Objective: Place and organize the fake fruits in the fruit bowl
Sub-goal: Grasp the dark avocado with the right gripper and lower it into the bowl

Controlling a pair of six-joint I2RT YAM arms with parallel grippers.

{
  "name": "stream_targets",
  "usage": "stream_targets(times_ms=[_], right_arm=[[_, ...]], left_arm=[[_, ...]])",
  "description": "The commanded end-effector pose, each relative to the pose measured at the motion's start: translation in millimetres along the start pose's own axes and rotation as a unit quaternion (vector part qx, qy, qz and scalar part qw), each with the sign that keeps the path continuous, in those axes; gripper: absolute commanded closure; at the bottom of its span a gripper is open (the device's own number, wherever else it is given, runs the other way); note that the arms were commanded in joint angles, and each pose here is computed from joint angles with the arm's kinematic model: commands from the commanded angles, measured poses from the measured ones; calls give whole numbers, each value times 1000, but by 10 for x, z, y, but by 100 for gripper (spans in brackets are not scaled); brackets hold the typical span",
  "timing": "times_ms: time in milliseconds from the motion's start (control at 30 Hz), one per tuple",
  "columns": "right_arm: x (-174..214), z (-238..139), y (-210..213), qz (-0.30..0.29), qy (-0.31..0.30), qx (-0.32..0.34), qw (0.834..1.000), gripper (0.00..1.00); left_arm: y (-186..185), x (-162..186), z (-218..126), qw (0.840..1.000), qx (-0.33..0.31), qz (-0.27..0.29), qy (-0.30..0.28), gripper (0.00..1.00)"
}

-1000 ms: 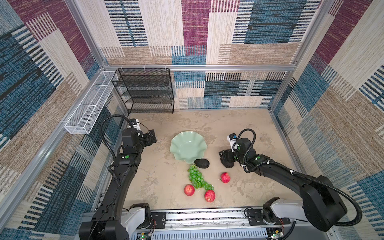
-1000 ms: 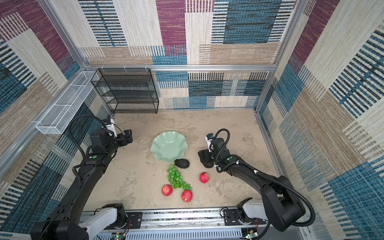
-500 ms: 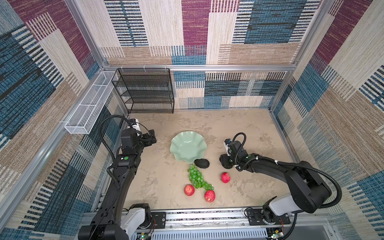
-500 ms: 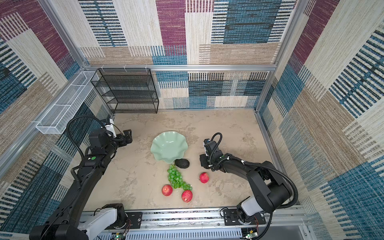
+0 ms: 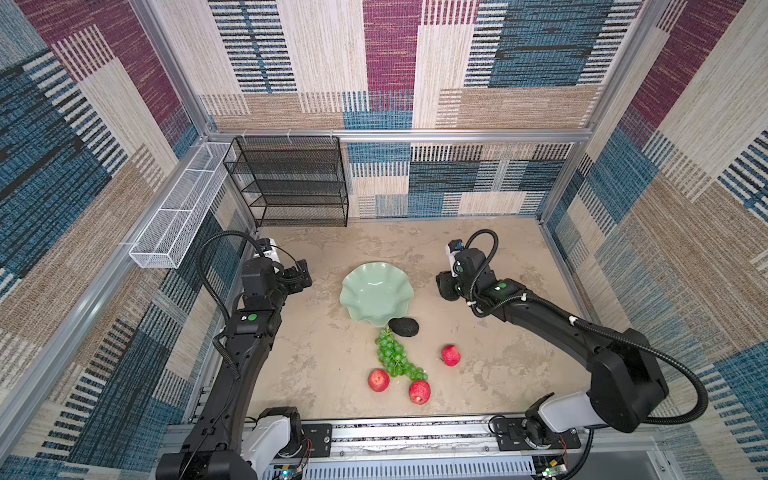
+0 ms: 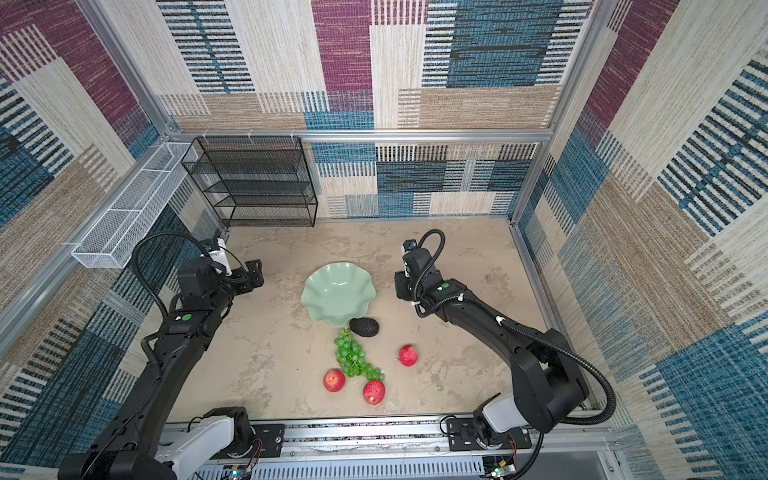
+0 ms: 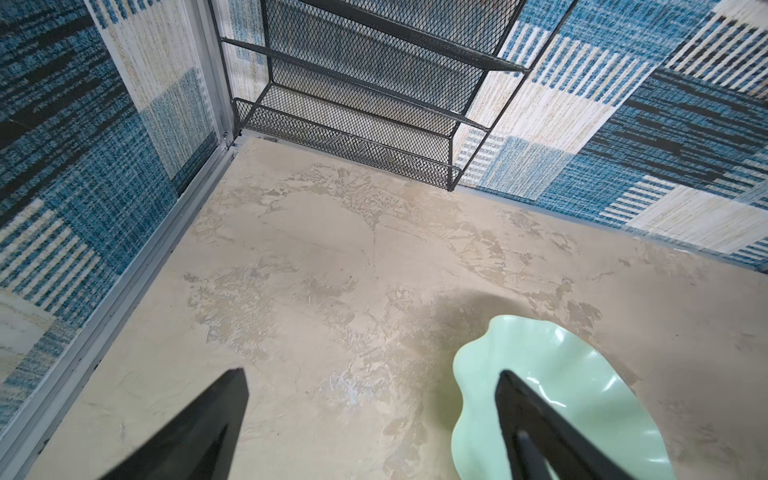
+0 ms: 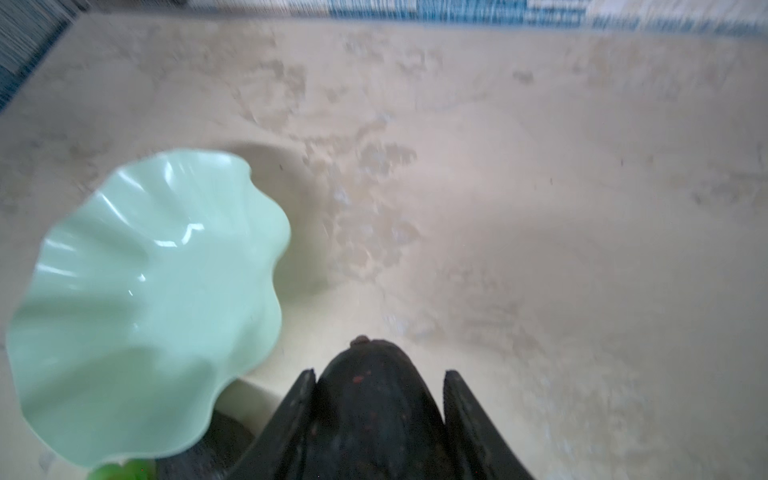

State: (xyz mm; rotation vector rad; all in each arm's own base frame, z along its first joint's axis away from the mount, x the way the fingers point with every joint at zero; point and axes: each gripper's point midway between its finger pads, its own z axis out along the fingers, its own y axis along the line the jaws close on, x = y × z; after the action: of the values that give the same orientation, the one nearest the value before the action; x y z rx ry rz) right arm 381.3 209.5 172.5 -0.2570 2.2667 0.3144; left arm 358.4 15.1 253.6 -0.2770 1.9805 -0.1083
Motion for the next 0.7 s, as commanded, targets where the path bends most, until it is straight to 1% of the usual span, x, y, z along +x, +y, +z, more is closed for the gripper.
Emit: stream_targets(times_ms=[0,100,167,300,467,500,667], right_arm=[[-226,145,347,-22,-11,-48,999,64],[-338,401,732,-41,-3,-72,997,64],[-337,553,985,-58,3,-85,995,64],[-201,873,1367,-73,30,-115,990,64],[142,1234,1551,-78,71,-123,987,63],[117,1273,1597,-76,68,-126,987,63],[349,1497,1581,-74,90,-121,986,62]], left_arm=[[41,-8,-8,1000,-11,-6,-1,4],[76,-11,-34,1000,-21,-6,-5,4],[96,-6,-46,1000,-26,-6,-7,4],[110,-31,-72,999,-30,-7,-11,3],[114,-38,-85,999,-31,-9,-13,3],[116,-41,-84,999,-31,-10,-14,3],[110,-31,-83,999,-29,-11,-11,3]])
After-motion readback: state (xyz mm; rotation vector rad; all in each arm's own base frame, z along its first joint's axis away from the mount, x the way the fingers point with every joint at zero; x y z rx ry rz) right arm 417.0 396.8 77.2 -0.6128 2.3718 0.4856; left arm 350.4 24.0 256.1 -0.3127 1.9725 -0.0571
